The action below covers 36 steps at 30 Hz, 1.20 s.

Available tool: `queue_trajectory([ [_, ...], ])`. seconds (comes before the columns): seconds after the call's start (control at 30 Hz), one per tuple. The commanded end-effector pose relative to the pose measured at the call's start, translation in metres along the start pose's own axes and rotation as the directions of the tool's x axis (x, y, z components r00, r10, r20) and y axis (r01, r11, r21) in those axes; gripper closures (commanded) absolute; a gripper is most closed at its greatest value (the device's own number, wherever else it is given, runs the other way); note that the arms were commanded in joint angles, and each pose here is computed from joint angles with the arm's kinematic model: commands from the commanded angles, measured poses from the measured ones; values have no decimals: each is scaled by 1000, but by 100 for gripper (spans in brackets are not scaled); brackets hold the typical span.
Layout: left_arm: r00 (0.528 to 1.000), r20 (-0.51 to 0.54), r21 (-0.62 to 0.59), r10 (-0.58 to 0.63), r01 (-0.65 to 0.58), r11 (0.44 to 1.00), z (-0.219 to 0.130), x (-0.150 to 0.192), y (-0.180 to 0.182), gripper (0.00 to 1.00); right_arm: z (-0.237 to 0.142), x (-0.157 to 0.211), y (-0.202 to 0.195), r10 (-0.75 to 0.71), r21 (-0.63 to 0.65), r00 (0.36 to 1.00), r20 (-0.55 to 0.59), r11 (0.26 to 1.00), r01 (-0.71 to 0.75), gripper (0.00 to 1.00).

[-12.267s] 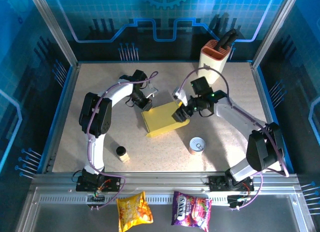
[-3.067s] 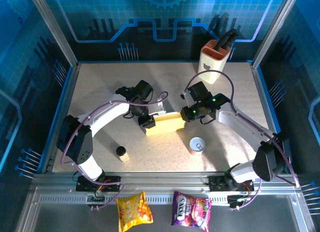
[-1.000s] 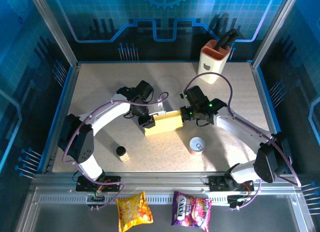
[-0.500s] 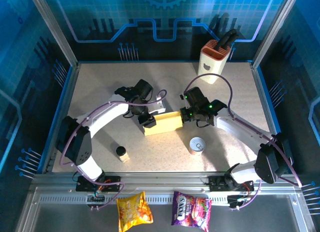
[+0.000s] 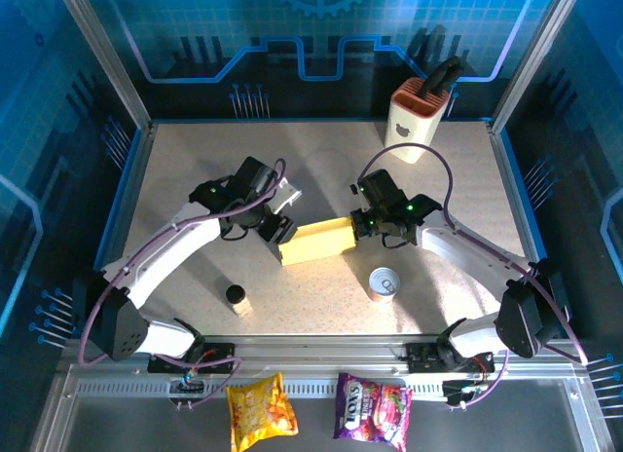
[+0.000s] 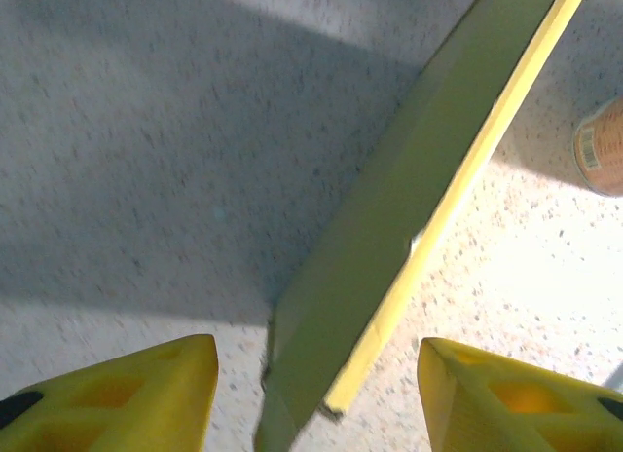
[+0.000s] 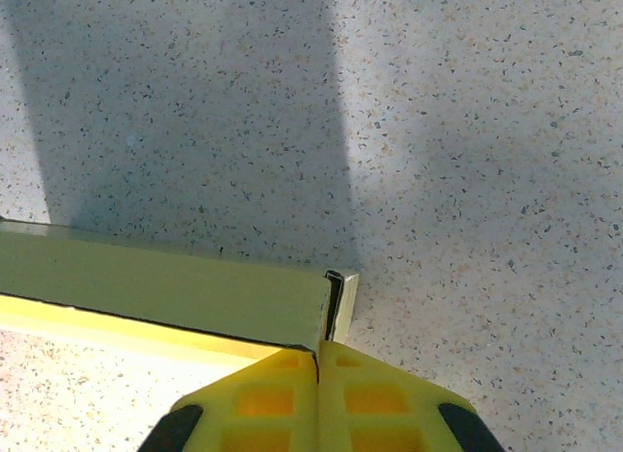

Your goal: Fold the paper box

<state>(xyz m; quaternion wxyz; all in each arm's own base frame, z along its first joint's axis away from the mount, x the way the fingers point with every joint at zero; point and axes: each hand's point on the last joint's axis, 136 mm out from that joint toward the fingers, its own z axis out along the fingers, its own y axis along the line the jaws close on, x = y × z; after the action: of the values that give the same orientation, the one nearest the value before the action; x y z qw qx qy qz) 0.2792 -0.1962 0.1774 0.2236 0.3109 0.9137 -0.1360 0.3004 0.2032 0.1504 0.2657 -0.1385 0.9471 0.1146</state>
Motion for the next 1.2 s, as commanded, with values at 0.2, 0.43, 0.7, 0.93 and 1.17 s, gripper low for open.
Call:
queue_trajectory([
  [0.2,973,-97,-14,-211,211,977,3,37,-2,51,1,6,7,-9,-6,999,-38,1000,9,100],
  [0.43,962,-87,-39,-259,257,966,5,33,3,68,1,6,7,-7,-6,999,-43,1000,6,100],
  [0.7,931,-126,-66,-343,337,939,6,38,4,74,0,7,7,-8,-3,999,-48,1000,8,100],
  [0.93,918,-120,-86,-377,369,926,0,40,6,80,0,6,8,-8,-7,999,-46,1000,8,100],
  [1.17,895,-88,-36,-438,437,899,3,26,-1,87,1,6,11,-13,-11,999,-49,1000,13,100],
])
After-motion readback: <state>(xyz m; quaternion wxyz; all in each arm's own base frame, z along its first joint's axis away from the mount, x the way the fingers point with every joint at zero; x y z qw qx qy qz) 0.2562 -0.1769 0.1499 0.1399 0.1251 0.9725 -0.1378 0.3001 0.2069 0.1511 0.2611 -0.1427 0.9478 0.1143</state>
